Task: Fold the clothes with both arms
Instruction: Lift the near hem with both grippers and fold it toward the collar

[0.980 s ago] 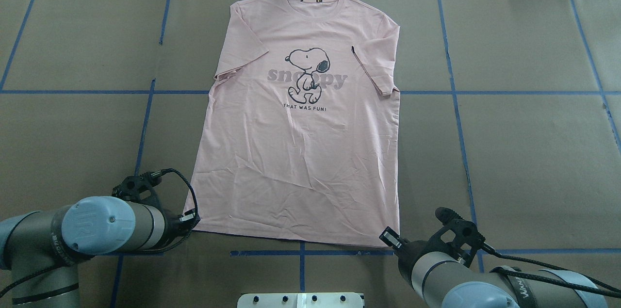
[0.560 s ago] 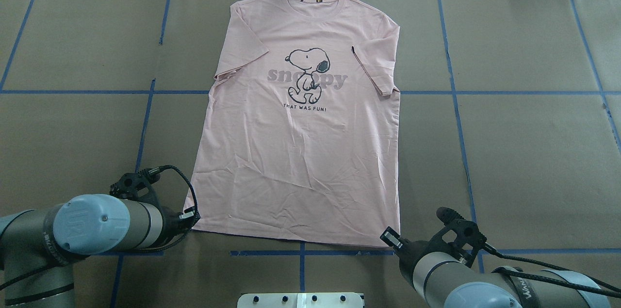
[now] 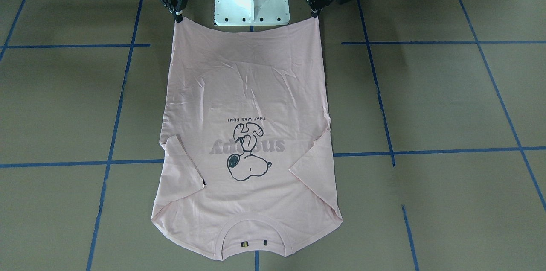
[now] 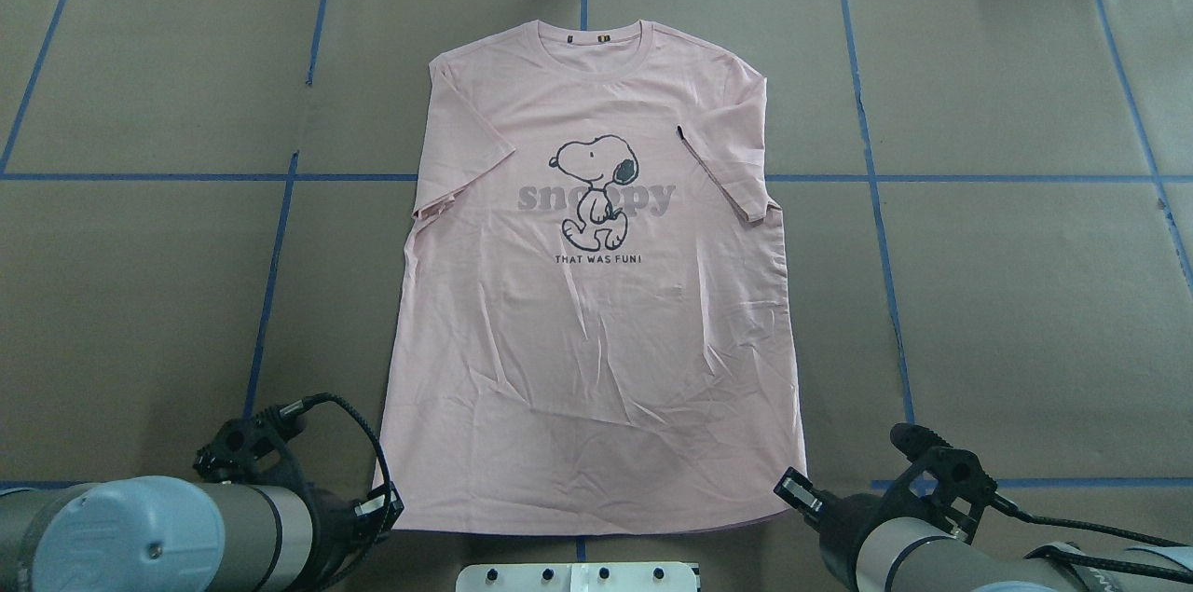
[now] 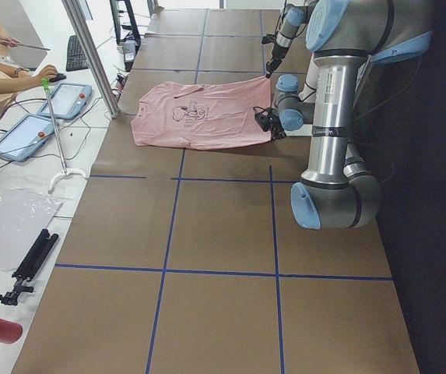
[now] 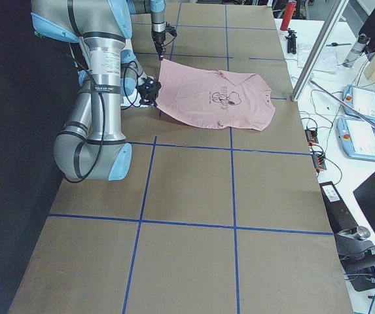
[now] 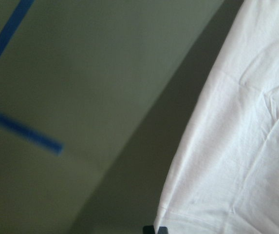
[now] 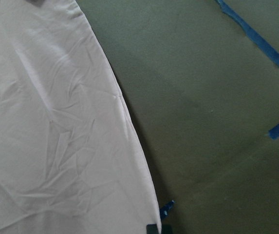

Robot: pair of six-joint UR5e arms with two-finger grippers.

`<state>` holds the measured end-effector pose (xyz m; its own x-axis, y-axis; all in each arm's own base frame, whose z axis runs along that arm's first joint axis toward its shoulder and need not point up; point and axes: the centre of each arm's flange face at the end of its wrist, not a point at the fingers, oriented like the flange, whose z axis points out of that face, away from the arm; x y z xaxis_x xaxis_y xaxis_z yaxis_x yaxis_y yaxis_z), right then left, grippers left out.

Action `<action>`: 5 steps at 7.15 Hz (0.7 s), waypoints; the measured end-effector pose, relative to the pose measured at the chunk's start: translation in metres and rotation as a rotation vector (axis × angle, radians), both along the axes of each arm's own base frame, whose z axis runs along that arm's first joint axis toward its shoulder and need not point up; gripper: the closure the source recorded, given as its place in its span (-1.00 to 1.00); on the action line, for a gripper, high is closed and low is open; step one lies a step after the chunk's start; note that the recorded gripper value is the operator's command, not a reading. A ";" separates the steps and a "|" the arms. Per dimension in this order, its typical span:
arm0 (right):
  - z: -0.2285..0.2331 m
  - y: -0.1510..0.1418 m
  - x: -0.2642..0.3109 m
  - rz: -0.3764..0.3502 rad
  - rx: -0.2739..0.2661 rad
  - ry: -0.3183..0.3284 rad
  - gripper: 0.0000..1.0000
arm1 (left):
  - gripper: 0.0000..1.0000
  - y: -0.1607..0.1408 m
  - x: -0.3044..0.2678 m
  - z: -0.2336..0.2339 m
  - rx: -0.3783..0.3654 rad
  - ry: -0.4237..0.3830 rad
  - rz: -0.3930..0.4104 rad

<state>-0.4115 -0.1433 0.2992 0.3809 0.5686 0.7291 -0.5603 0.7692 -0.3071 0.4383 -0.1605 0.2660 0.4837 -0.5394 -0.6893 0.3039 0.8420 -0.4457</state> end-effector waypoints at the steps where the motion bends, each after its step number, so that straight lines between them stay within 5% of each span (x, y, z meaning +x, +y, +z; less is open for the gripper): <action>1: -0.009 -0.003 0.020 0.004 -0.001 -0.021 1.00 | 1.00 0.008 -0.011 -0.015 -0.048 0.023 -0.018; 3: -0.030 -0.050 0.050 0.099 0.039 -0.057 1.00 | 1.00 -0.035 -0.034 -0.025 -0.065 0.043 -0.143; 5: -0.055 -0.137 0.035 0.201 0.168 -0.035 1.00 | 1.00 -0.130 -0.037 -0.033 0.081 0.023 -0.296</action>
